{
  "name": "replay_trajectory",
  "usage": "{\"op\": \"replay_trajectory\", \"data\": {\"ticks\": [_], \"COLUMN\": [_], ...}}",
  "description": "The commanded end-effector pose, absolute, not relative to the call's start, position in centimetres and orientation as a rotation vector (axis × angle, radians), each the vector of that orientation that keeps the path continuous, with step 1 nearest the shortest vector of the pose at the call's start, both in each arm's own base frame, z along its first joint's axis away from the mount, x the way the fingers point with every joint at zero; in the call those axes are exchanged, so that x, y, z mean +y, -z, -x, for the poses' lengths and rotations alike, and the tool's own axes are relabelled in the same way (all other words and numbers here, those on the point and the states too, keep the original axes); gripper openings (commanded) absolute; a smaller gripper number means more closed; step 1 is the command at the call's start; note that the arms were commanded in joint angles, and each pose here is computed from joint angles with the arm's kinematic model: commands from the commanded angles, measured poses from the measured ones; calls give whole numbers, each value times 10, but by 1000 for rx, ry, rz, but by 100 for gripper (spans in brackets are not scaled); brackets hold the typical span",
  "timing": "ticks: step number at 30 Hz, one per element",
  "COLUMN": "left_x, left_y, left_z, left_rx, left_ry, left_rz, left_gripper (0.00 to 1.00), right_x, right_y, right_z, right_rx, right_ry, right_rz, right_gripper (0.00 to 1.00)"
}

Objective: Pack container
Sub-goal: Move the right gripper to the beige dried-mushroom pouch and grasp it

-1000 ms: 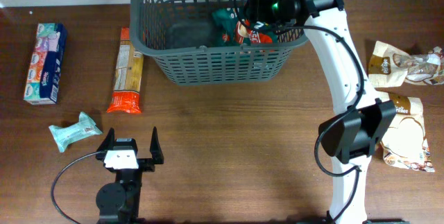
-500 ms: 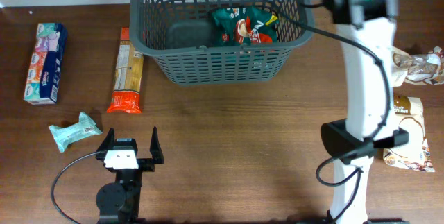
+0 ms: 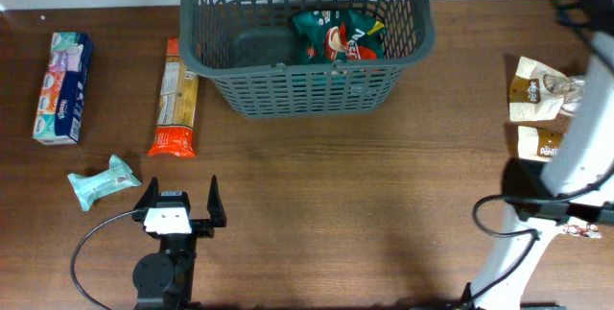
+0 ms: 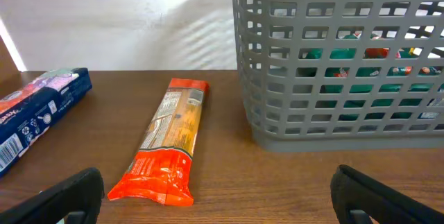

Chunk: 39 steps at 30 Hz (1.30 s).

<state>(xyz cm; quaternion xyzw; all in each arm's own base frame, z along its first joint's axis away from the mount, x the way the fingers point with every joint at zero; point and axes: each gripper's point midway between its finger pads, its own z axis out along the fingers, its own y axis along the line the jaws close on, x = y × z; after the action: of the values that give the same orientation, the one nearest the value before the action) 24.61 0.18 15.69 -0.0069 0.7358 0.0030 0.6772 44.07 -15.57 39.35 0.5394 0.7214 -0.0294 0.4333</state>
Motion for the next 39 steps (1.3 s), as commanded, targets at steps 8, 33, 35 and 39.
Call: {"op": "replay_trajectory", "data": {"ticks": [8, 33, 35, 39], "left_x": [0, 0, 0, 0], "left_y": [-156, -156, -156, -156], "left_z": [-246, -246, -246, -246], "left_rx": [1650, 1650, 1650, 1650], "left_ry": [-11, -11, -11, -11], "left_rz": [-5, -5, -5, -5], "left_gripper": [99, 99, 99, 99], "right_x": [-206, -285, -290, -293], "right_y": [-295, -203, -194, -176], "right_z": [-442, -469, -465, -468], "right_rx": [1640, 1679, 1663, 1687], "right_ry": [-115, -40, -44, -81], "right_rz": [-1969, -1937, -1984, -2015], "right_gripper": [99, 99, 99, 99]}}
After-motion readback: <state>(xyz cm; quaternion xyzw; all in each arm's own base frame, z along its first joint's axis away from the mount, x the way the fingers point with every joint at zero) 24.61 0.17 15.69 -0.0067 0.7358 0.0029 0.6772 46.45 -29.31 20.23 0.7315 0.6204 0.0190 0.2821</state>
